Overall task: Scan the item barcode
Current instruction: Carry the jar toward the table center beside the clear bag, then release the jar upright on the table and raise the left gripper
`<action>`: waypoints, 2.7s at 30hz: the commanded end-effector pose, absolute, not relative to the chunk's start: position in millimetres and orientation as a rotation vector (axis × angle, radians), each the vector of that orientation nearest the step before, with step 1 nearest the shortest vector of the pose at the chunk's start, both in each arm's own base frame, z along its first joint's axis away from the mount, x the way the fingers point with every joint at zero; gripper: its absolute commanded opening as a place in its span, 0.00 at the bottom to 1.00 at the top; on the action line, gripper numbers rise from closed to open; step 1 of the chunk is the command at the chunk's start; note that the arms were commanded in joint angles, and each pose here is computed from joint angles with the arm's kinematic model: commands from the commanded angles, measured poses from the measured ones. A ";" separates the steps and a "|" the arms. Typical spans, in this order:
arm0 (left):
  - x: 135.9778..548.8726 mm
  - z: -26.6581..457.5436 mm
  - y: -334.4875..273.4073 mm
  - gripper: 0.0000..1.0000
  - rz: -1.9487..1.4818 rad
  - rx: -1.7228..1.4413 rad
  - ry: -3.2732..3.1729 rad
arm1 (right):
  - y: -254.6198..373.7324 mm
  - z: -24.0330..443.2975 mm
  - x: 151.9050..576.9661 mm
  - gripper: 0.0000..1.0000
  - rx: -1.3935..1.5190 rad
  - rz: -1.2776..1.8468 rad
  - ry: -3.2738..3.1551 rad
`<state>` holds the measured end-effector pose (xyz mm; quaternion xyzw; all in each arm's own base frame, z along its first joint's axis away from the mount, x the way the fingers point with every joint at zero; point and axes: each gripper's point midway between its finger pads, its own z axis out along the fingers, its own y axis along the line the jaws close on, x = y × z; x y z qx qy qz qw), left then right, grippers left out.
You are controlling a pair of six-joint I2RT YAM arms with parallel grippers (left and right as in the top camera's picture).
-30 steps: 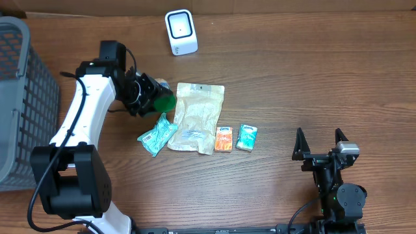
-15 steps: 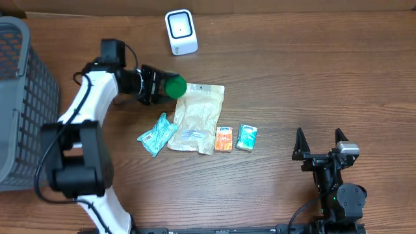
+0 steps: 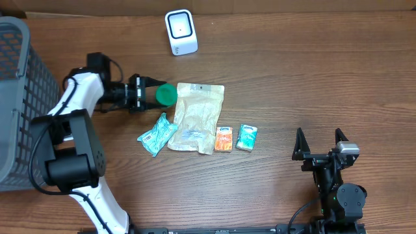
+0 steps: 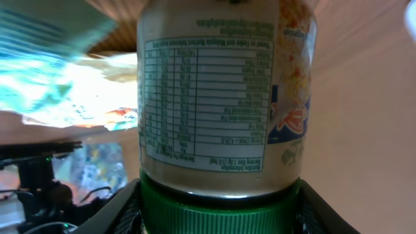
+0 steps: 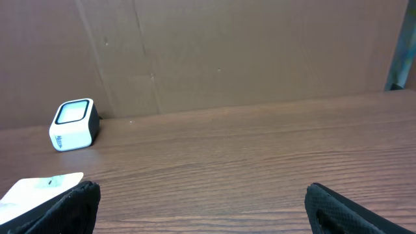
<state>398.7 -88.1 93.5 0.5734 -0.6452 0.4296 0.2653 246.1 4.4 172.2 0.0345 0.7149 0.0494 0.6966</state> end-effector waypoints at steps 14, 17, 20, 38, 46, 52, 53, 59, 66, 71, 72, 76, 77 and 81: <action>400.6 78.5 -63.9 0.13 1.028 1.732 -1.695 | 3.0 169.7 246.5 1.00 0.079 0.101 1.594; 400.0 76.1 -59.0 0.13 1.017 1.756 -1.678 | 3.0 169.7 246.5 1.00 0.079 0.101 1.594; 399.0 73.6 -52.1 0.13 1.011 1.780 -1.662 | 2.9 169.7 246.5 0.99 0.079 0.100 1.594; 374.6 45.7 -43.1 0.91 0.884 1.841 -1.638 | 3.0 169.7 246.5 1.00 0.079 0.101 1.594; 379.1 49.5 -39.7 0.85 0.912 1.822 -1.698 | 3.0 169.7 246.5 0.99 0.079 0.101 1.594; 403.5 66.3 -22.9 0.82 0.964 1.742 -1.995 | 3.0 169.7 246.5 1.00 0.079 0.101 1.594; 404.9 70.1 -19.5 0.82 0.944 1.739 -2.031 | 3.0 169.7 246.5 1.00 0.079 0.101 1.594; 398.2 95.6 15.8 0.86 0.642 1.755 -2.265 | 3.0 169.7 246.5 1.00 0.079 0.101 1.594; 395.5 137.6 49.4 0.89 0.404 1.633 -2.562 | 3.0 169.7 246.5 1.00 0.079 0.101 1.594; 407.7 190.7 51.8 1.00 0.448 1.374 -2.851 | 3.0 169.7 246.5 1.00 0.079 0.101 1.594; 409.9 203.3 51.0 1.00 0.459 1.307 -2.916 | 3.0 169.7 246.5 1.00 0.079 0.101 1.594; 417.6 246.4 44.9 1.00 0.496 1.074 -3.140 | 3.0 169.7 246.5 0.99 0.079 0.101 1.594; 420.0 257.3 42.6 1.00 0.509 1.001 -3.201 | 3.0 169.7 246.5 1.00 0.079 0.101 1.594; 420.3 290.9 34.6 1.00 0.520 0.743 -3.377 | 3.0 169.7 246.5 1.00 0.079 0.101 1.594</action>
